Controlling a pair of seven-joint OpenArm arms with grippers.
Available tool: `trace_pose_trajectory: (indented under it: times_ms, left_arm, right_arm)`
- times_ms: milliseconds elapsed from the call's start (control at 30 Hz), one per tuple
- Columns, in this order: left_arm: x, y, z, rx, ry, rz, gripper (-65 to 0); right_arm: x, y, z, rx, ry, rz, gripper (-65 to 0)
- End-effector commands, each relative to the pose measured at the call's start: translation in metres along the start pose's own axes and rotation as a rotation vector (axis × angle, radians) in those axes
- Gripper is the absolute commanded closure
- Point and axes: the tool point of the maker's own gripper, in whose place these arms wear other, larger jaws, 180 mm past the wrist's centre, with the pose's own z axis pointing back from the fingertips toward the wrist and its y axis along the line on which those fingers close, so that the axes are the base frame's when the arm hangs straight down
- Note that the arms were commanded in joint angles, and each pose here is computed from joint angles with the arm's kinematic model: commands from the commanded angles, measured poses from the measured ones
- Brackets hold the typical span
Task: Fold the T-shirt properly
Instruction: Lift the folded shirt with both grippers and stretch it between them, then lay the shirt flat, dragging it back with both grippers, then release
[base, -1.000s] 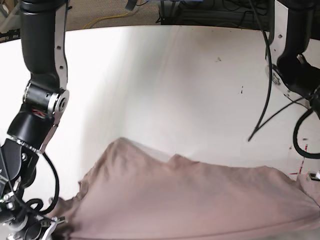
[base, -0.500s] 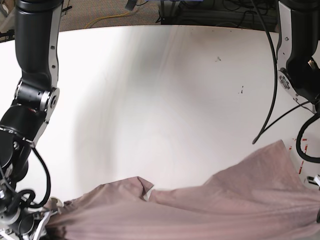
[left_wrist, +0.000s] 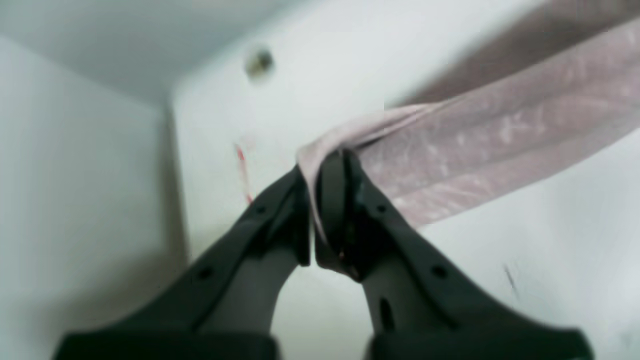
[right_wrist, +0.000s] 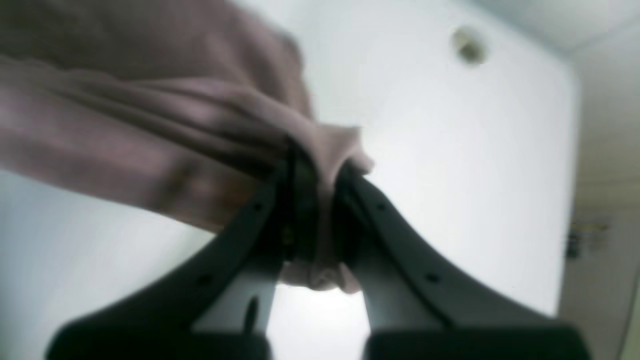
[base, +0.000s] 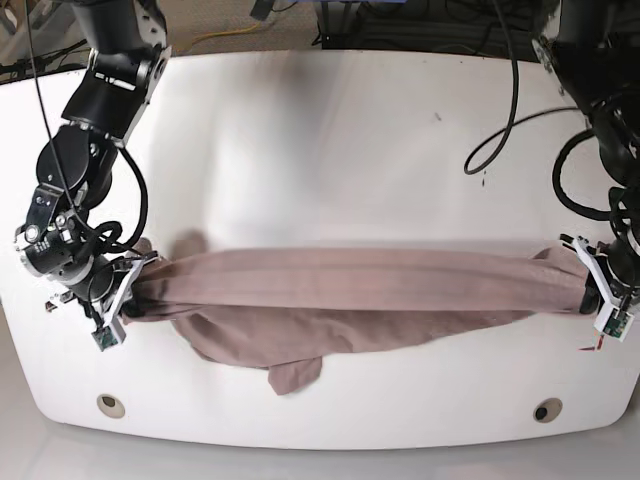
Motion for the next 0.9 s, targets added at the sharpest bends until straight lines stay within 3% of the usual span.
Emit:
trace_pose_trajectory:
  times_ms: [0,300,633,733,867]
  left_arm:
    - [-0.002,-0.002,0.006,0.004,-0.008,-0.025,-0.6]
    - [-0.099,-0.059,0.011,-0.142,0.232,-0.018,-0.6]
    - [-0.161,-0.116,0.034,-0.288,0.293,0.016,-0.6]
    - [-0.171,-0.121,0.040,-0.306,0.318,0.015,-0.6]
    - [-0.180,-0.117,0.046,-0.310,0.352,-0.017,-0.7]
  right_arm:
    - [-0.001,-0.005,0.011,-0.037,-0.034,-0.009,0.0]
    - [-0.107,0.044,0.013,0.043,0.160,-0.107,0.0]
    - [-0.162,0.081,0.024,0.121,0.269,-0.149,0.0]
    - [-0.170,0.095,0.029,0.183,0.259,-0.179,-5.5]
    - [-0.179,0.104,0.037,0.228,0.241,-0.243,-20.6]
